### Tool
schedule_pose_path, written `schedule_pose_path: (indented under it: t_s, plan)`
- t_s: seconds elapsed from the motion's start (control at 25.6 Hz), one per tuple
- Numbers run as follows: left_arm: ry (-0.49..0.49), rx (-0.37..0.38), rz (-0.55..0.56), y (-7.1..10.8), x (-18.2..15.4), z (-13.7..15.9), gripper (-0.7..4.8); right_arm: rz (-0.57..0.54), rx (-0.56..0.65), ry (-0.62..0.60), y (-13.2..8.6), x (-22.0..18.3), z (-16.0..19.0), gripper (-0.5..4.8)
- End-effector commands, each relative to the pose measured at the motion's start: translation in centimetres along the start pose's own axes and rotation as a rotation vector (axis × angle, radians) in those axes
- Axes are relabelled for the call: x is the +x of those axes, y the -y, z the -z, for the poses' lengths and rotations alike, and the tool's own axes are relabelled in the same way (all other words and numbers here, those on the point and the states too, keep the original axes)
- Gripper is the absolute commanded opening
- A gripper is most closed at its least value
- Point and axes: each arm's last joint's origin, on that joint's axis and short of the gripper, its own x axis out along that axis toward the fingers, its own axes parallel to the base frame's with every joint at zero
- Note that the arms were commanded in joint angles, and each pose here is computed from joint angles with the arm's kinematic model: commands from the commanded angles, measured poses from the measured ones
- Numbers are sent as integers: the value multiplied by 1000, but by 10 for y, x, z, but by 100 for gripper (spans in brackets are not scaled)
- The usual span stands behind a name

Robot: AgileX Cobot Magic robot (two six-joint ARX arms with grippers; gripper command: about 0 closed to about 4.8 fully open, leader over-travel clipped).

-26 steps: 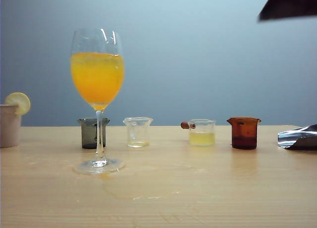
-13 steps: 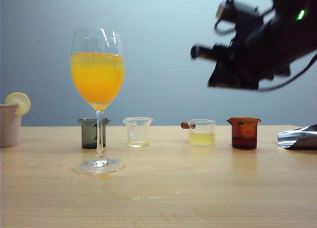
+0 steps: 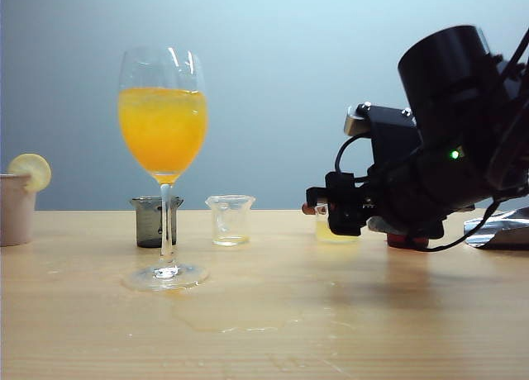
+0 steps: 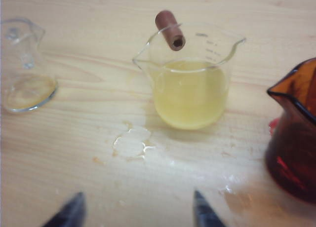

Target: Pick up the third measuring cup from the left, pour the pineapple juice inside into the goblet, and finally put the measuring cup back in its original place.

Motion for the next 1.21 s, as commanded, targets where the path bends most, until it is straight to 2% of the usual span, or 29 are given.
schedule_pose_path:
  t_s: [0.04, 0.08, 0.39, 0.43, 0.7, 0.9, 1.21]
  plan:
    - [-25, 0, 5, 0, -1, 1, -5, -8, 17, 56, -5, 12, -9, 420]
    - [-37, -2, 4, 0, -1, 3, -5, -10, 19, 63, -8, 21, -11, 446]
    - [-44, -3, 5, 0, -1, 3, -5, 22, 21, 77, -11, 47, -15, 447]
    - [-44, -4, 25, 1, -1, 3, -5, 38, 19, 73, -7, 52, -15, 479]
    - [-67, -10, 135, 4, -2, 5, -5, 113, 31, 52, 16, 65, -20, 479]
    - [-91, -15, 134, 4, -2, 8, -5, 64, -4, 38, 22, 73, -21, 479]
    - [-100, -18, 133, 4, -2, 8, -5, 22, -61, 31, 20, 87, -18, 479]
